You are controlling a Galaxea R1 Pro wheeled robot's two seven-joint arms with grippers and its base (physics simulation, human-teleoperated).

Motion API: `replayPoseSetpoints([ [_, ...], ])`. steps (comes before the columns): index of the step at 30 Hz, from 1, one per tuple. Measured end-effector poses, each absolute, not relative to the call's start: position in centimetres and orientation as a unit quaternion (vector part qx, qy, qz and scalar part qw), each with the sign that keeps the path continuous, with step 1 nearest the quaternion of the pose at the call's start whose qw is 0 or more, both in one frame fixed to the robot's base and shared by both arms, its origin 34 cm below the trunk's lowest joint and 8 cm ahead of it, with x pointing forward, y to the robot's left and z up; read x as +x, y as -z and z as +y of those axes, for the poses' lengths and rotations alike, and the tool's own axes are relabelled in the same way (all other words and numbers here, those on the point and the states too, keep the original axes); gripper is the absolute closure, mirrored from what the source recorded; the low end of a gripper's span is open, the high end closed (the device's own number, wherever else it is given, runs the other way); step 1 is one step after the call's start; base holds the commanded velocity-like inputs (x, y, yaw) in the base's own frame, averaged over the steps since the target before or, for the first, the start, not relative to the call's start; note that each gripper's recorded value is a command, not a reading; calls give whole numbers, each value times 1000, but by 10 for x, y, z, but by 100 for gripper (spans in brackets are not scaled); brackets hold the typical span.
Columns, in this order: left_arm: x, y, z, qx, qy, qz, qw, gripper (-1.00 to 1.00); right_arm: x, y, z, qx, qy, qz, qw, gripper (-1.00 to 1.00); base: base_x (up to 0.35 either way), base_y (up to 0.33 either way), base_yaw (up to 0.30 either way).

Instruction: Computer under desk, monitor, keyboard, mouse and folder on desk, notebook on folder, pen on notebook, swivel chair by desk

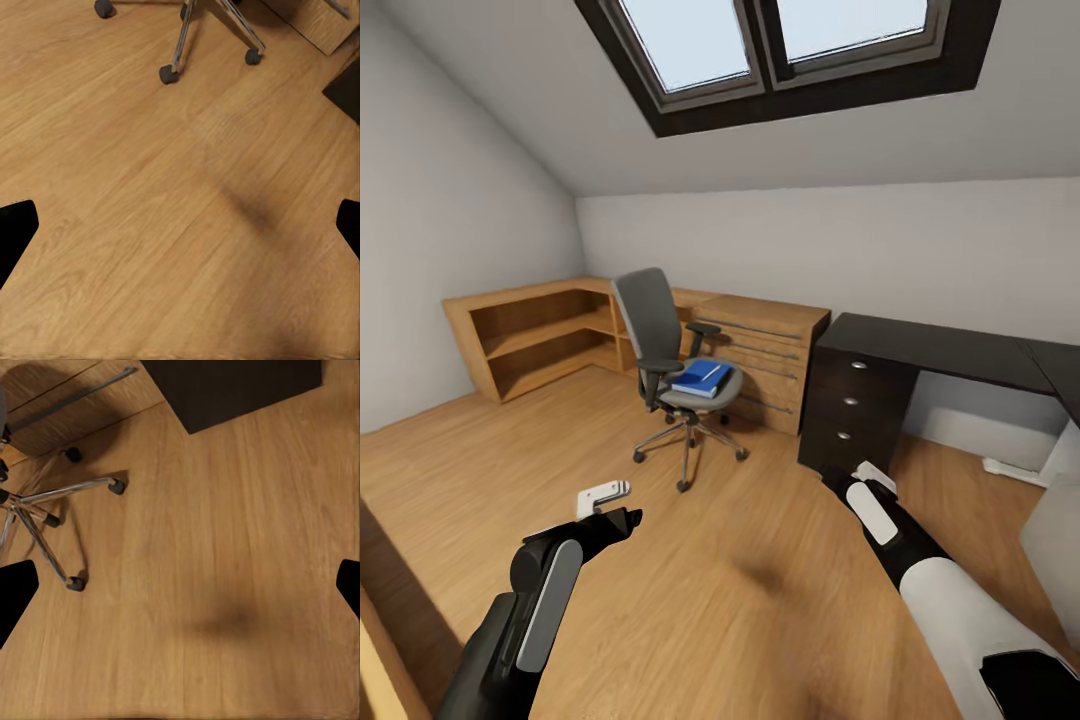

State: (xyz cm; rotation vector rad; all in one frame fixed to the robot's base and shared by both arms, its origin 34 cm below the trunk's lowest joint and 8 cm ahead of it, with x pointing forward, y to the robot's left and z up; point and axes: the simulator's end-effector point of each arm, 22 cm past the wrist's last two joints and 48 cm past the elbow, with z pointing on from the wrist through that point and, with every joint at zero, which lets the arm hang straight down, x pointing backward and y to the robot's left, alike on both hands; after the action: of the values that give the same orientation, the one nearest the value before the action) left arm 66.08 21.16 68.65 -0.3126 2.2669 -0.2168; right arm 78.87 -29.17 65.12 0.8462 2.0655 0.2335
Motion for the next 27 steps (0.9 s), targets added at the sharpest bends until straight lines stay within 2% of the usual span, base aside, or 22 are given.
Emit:
replayPoseSetpoints([
  [9, 664, -708, 211, -123, 88, 899, 411, -100, 792, -673, -286, 326, -91, 832, 439, -100, -325, 107, -282],
  [27, 670, -748, 221, -135, 88, 896, 415, -100, 799, -715, -230, 218, -67, 856, 465, -100, -337, 9, -282],
])
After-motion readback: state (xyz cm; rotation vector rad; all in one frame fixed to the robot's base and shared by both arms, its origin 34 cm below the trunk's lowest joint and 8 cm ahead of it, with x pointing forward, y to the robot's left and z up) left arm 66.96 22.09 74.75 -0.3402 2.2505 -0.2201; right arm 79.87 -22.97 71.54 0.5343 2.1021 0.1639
